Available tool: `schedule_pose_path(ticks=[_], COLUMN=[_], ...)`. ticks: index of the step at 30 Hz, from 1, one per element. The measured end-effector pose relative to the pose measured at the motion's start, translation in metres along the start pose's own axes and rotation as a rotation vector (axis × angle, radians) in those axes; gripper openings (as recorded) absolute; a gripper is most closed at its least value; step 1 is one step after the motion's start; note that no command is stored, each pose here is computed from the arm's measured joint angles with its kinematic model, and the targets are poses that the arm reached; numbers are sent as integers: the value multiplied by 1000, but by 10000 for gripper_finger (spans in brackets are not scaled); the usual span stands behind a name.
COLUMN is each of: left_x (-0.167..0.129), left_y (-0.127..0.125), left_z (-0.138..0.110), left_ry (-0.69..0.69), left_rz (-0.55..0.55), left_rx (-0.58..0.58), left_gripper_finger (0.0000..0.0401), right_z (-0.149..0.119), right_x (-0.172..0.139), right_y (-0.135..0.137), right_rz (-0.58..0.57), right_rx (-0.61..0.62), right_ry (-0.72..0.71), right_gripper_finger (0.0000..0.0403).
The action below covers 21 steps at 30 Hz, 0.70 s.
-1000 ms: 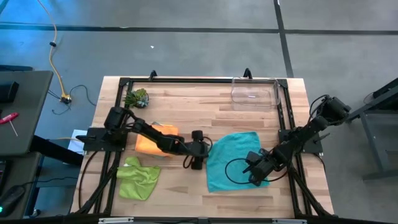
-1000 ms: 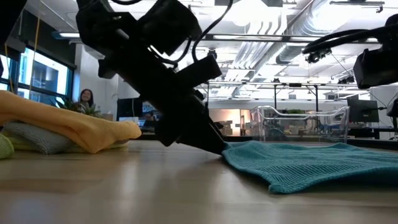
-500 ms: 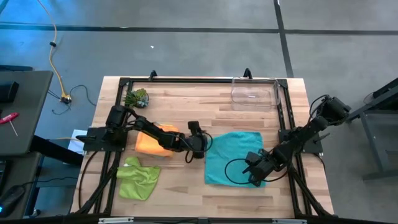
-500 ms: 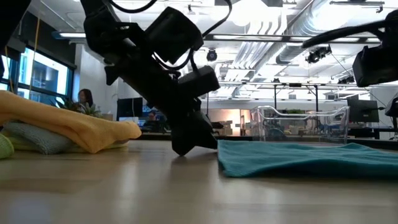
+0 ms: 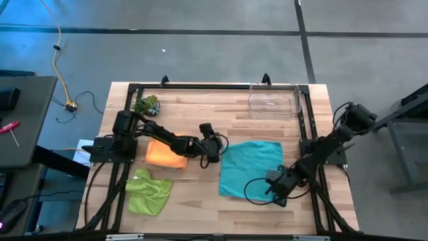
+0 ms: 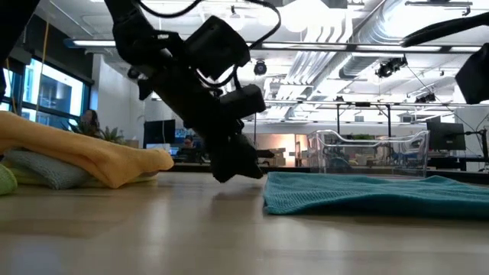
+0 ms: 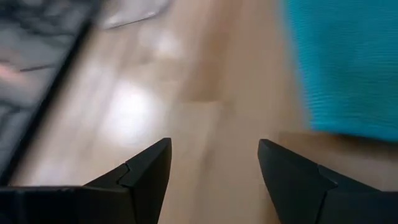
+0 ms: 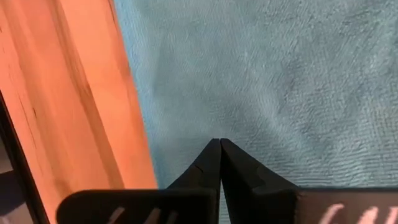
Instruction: Fold microfiber towels
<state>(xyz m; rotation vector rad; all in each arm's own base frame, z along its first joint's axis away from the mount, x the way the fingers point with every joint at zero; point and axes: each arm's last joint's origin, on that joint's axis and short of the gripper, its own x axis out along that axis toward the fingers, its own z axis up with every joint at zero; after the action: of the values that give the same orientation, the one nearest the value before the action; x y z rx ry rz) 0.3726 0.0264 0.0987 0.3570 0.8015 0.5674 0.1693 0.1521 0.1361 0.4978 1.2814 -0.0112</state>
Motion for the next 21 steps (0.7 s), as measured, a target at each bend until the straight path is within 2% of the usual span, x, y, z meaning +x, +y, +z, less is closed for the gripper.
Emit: schedule_pose_path(ticks=[2, 3, 8, 11, 17, 21], left_x=[-3, -2, 11, 19, 27, 30], left_y=[0, 1, 15, 26, 35, 34], left_z=[-1, -2, -3, -5, -7, -2], left_ry=[20, 29, 20, 6, -49, -158], left_rz=[-126, -156, -389, -457, -535, -519], left_rx=[15, 11, -93, -150, -62, -12], left_gripper_finger=[230, 229, 229, 229, 229, 229], right_z=[-2, -2, -1, -1, 0, 0], right_x=[0, 0, 0, 0, 0, 0], right_y=[1, 0, 0, 0, 0, 1], right_rz=[-5, -7, -14, -15, -16, -19], right_rx=[-7, -8, -7, -6, -7, -30], right_ry=[-3, -6, -15, -25, -36, -46], right_gripper_finger=[0, 0, 0, 0, 0, 0])
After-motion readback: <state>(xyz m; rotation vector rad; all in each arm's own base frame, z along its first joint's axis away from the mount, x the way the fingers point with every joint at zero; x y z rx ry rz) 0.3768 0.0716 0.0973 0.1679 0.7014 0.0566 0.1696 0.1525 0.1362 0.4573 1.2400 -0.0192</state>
